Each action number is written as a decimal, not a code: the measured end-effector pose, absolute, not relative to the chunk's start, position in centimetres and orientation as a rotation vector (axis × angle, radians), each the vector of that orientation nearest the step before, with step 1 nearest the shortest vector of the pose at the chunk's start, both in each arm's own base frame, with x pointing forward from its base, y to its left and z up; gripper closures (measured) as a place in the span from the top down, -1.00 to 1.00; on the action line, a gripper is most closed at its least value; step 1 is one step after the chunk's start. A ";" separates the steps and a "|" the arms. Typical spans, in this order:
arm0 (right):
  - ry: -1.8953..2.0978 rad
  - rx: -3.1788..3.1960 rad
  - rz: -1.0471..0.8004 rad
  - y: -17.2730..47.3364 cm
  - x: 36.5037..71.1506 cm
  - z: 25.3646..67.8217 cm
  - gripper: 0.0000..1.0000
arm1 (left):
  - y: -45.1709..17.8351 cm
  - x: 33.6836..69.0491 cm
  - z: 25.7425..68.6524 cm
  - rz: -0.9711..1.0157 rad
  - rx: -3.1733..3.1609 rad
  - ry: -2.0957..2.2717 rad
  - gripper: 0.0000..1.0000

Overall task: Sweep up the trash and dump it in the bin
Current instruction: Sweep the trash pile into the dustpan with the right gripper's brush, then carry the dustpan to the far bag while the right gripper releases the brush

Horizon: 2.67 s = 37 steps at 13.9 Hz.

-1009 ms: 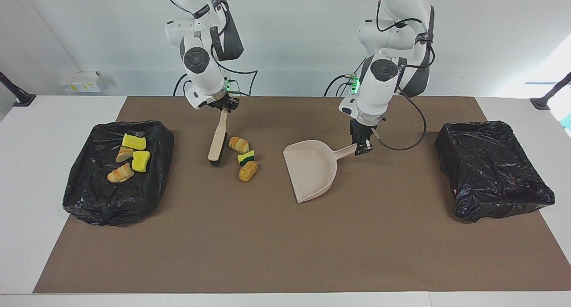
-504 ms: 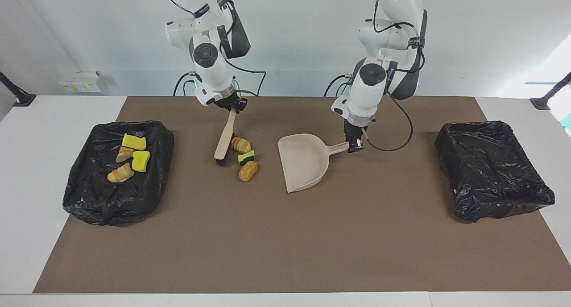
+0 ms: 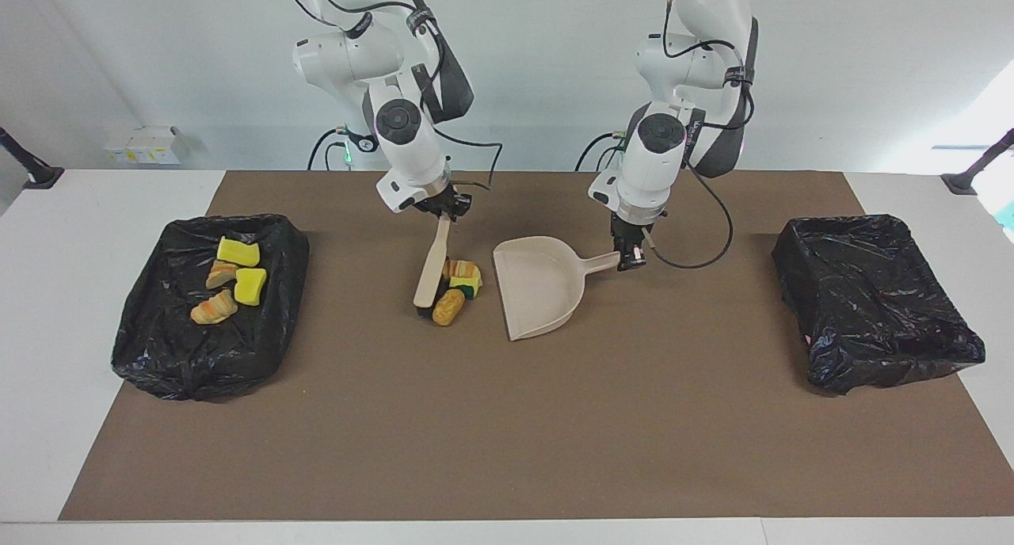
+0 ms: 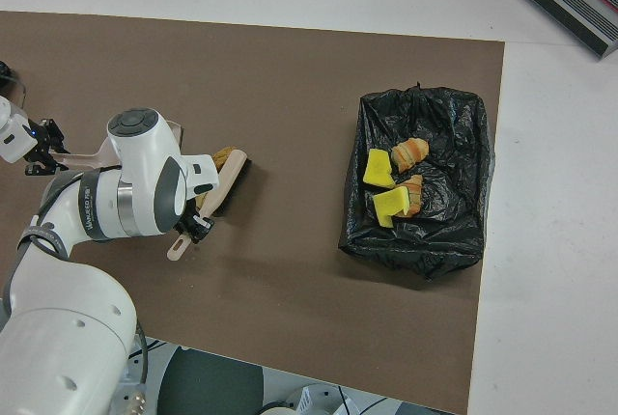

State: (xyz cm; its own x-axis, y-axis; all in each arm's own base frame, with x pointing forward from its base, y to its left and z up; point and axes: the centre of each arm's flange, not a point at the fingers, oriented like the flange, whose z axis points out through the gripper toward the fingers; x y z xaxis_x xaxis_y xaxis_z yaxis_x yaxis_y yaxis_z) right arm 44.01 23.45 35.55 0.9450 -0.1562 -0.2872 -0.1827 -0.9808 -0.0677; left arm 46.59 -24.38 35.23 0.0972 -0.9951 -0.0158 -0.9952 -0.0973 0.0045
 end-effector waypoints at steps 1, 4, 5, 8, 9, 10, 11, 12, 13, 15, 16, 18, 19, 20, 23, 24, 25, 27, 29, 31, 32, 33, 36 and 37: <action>0.219 -3.004 0.435 24.7 44.6 35.3 -0.46 | -24.4 46.6 35.2 0.025 -2.324 2.104 -0.33; 0.051 -2.999 0.429 27.6 44.7 34.8 -0.46 | -24.3 46.5 35.1 0.028 -2.329 2.099 -0.33; 0.002 -2.996 0.411 28.3 44.5 34.8 -0.46 | -24.3 46.5 35.1 0.029 -2.330 2.098 -0.33; -0.057 -2.918 0.350 31.8 43.3 35.5 -0.46 | -24.2 46.5 35.1 0.029 -2.331 2.096 -0.33; -0.064 -2.875 0.339 33.0 42.9 35.9 -0.46 | -24.2 46.4 35.1 0.030 -2.332 2.095 -0.33; -0.064 -2.841 0.336 34.1 42.5 36.4 -0.46 | -24.2 46.4 35.1 0.030 -2.333 2.094 -0.33; -0.060 -2.815 0.336 35.1 42.1 36.8 -0.46 | -24.2 46.4 35.1 0.030 -2.335 2.092 -0.33; -0.063 -2.798 0.338 35.7 41.9 37.2 -0.46 | -24.1 46.4 35.0 0.033 -2.338 2.089 -0.33; -0.065 -2.787 0.339 36.1 41.9 37.6 -0.46 | -24.1 46.3 34.9 0.037 -2.349 2.078 -0.33; -0.071 -2.782 0.395 35.9 42.1 38.5 -0.46 | -24.1 46.1 34.7 0.057 -2.402 2.020 -0.33; -0.070 -2.782 0.430 35.4 42.3 39.1 -0.46 | -24.0 46.1 34.6 0.063 -2.423 1.995 -0.33; -0.056 -2.790 0.482 33.6 43.2 40.5 -0.46 | -23.8 46.2 34.9 0.058 -2.449 1.960 -0.33; -0.063 -2.815 0.498 32.4 43.5 41.0 -0.46 | -23.5 46.3 35.0 0.053 -2.459 1.946 -0.33; -0.080 -2.852 0.511 31.4 43.6 41.2 -0.46 | -23.2 46.4 35.2 0.050 -2.468 1.934 -0.33; -0.098 -2.967 0.528 30.0 43.4 41.4 -0.46 | -22.3 46.8 35.5 0.046 -2.491 1.906 -0.33; -0.099 -2.983 0.525 29.9 43.3 41.4 -0.46 | -21.6 47.0 35.8 0.048 -2.509 1.886 -0.33; -0.101 -2.991 0.528 29.7 43.2 41.2 -0.46 | -20.7 47.2 36.3 0.057 -2.536 1.861 -0.33; -0.092 -3.008 0.549 28.8 42.6 40.3 -0.46 | -18.6 47.6 38.1 0.045 -2.604 1.796 -0.33; -0.079 -3.017 0.553 27.9 41.7 39.7 -0.46 | -16.1 48.1 40.3 -0.007 -2.655 1.745 -0.33; -0.095 -3.022 0.541 28.4 40.7 39.8 -0.46 | -14.2 48.3 41.4 -0.019 -2.680 1.723 -0.33; -0.098 -3.030 0.524 29.5 39.9 39.6 -0.46 | -13.7 48.2 41.7 -0.017 -2.687 1.716 -0.33; -0.091 -3.039 0.505 30.8 38.9 39.1 -0.46 | -13.5 48.3 41.8 -0.020 -2.695 1.707 -0.33; -0.080 -3.069 0.463 35.0 34.8 37.6 -0.46 | -11.4 48.9 42.2 -0.051 -2.750 1.675 -0.33; -0.079 -3.077 0.450 36.2 33.5 37.2 -0.46 | -10.1 49.2 42.6 -0.062 -2.770 1.665 -0.33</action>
